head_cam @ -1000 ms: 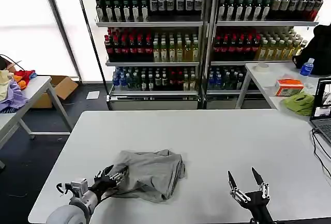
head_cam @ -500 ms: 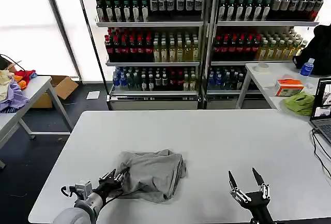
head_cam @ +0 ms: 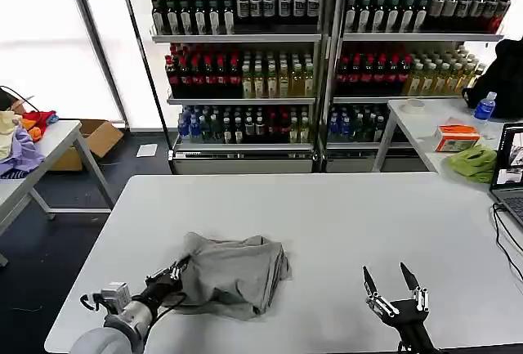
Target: Fold and organize the clothes.
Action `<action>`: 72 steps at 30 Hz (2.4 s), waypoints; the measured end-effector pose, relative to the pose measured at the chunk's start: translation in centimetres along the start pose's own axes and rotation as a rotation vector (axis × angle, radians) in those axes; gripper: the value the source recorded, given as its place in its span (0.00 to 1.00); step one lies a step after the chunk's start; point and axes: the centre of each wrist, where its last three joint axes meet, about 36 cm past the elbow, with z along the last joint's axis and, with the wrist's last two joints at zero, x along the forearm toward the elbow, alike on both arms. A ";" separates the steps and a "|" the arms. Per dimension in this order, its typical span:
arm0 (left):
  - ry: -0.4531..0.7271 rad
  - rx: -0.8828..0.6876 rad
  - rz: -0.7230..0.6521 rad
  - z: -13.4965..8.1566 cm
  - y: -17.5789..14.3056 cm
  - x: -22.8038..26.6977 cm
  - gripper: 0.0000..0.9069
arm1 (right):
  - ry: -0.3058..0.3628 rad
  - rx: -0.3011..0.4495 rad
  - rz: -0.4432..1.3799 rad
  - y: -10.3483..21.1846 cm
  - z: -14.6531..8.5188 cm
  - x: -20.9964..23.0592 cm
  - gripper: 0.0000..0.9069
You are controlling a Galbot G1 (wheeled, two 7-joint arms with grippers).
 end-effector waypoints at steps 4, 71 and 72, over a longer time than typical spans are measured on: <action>-0.015 0.024 -0.013 -1.3 1.0 1.0 0.01 | -0.002 -0.002 -0.001 -0.1 -0.2 0.0 1.00; -0.067 0.016 0.247 -6.8 -8.8 -7.2 1.00 | 0.313 -0.217 -0.078 8.5 -0.9 -10.3 1.00; -0.092 -0.011 0.223 -7.1 -7.8 -6.9 1.00 | 0.332 -0.234 -0.092 9.1 -0.9 -11.0 1.00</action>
